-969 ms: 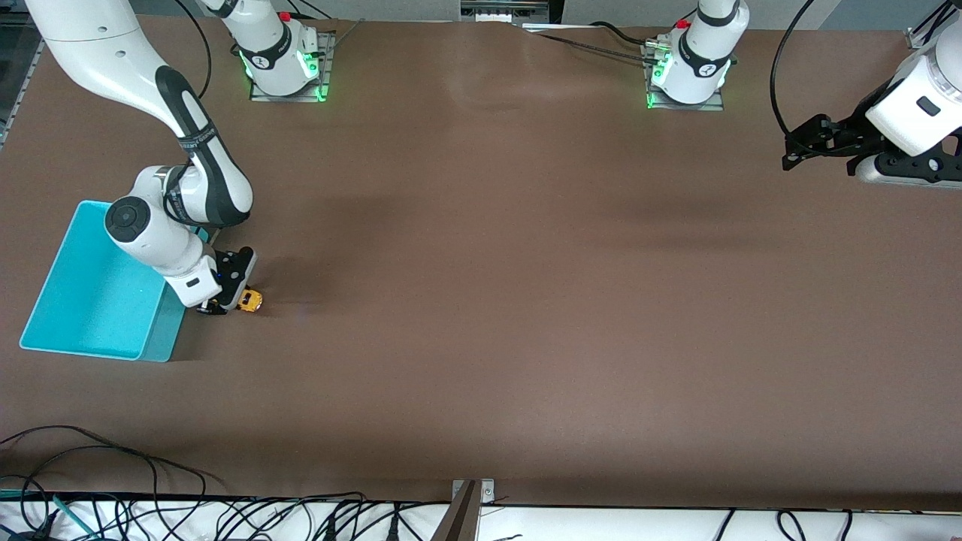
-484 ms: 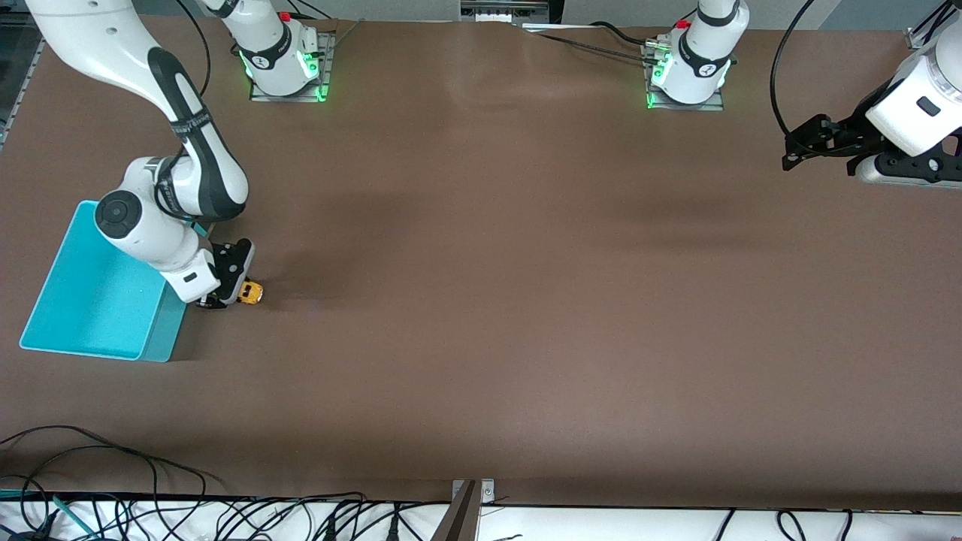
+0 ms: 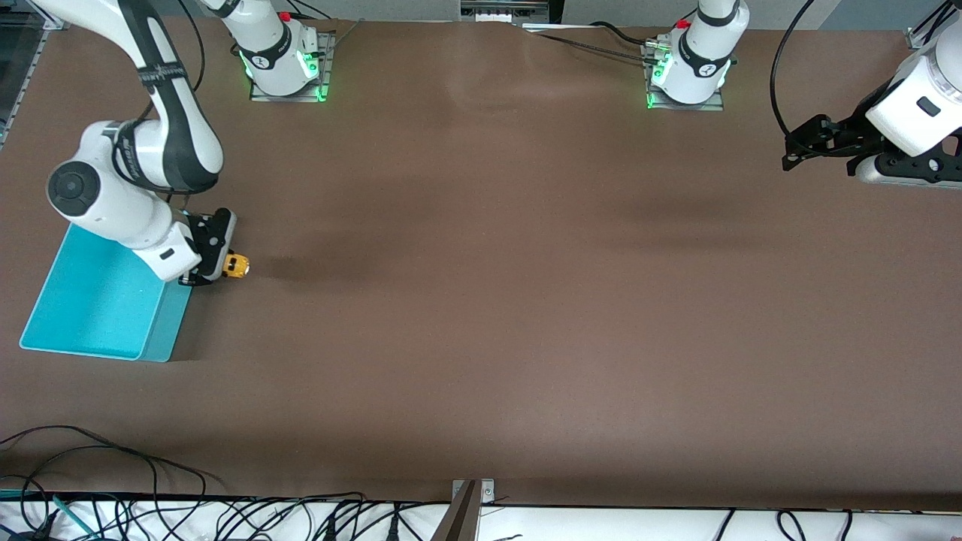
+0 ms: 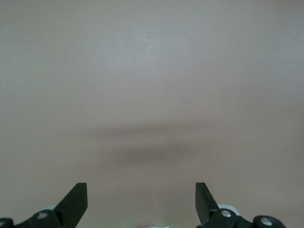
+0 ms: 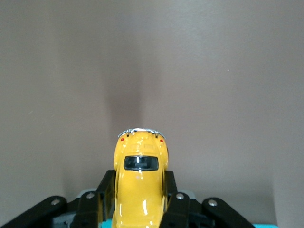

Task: Wind up and store yellow beetle car
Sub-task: 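Lift the car and carry it over the turquoise bin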

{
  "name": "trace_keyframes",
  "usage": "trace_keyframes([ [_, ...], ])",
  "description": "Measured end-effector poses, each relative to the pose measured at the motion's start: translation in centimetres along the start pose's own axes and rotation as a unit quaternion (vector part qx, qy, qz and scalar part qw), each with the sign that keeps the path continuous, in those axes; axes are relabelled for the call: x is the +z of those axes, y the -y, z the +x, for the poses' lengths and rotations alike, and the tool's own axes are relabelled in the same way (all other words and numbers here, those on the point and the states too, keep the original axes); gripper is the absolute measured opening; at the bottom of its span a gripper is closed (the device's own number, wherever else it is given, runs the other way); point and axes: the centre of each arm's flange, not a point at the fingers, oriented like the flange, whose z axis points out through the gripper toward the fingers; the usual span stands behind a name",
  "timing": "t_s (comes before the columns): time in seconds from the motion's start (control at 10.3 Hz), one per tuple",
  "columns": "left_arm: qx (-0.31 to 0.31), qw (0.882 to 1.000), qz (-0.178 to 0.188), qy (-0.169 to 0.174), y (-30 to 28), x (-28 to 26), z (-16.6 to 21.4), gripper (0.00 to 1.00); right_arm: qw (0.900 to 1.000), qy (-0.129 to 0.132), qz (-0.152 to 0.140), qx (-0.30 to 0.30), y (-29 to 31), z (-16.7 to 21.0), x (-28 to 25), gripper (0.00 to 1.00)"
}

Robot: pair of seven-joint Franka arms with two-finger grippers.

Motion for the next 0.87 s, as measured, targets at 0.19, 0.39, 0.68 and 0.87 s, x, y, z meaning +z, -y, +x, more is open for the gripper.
trace_keyframes([
  [0.19, 0.000, 1.000, 0.000, 0.000, 0.0, 0.0, 0.0, 1.00, 0.999, -0.001, 0.008, -0.047, 0.5, -3.0, -1.8, 0.46],
  [0.39, 0.000, 1.000, 0.000, 0.000, 0.0, 0.0, 0.0, 1.00, 0.994, -0.005, 0.013, -0.106, 0.7, -7.0, -2.1, 0.46],
  [0.68, 0.000, 1.000, 0.000, 0.000, 0.0, 0.0, 0.0, 1.00, 0.982, -0.009, 0.009, -0.189, 1.1, -12.9, -2.3, 0.46],
  [0.87, 0.000, 1.000, 0.000, 0.001, 0.0, 0.1, 0.0, 1.00, 0.973, -0.011, 0.006, -0.231, 1.7, -16.6, -2.4, 0.46],
])
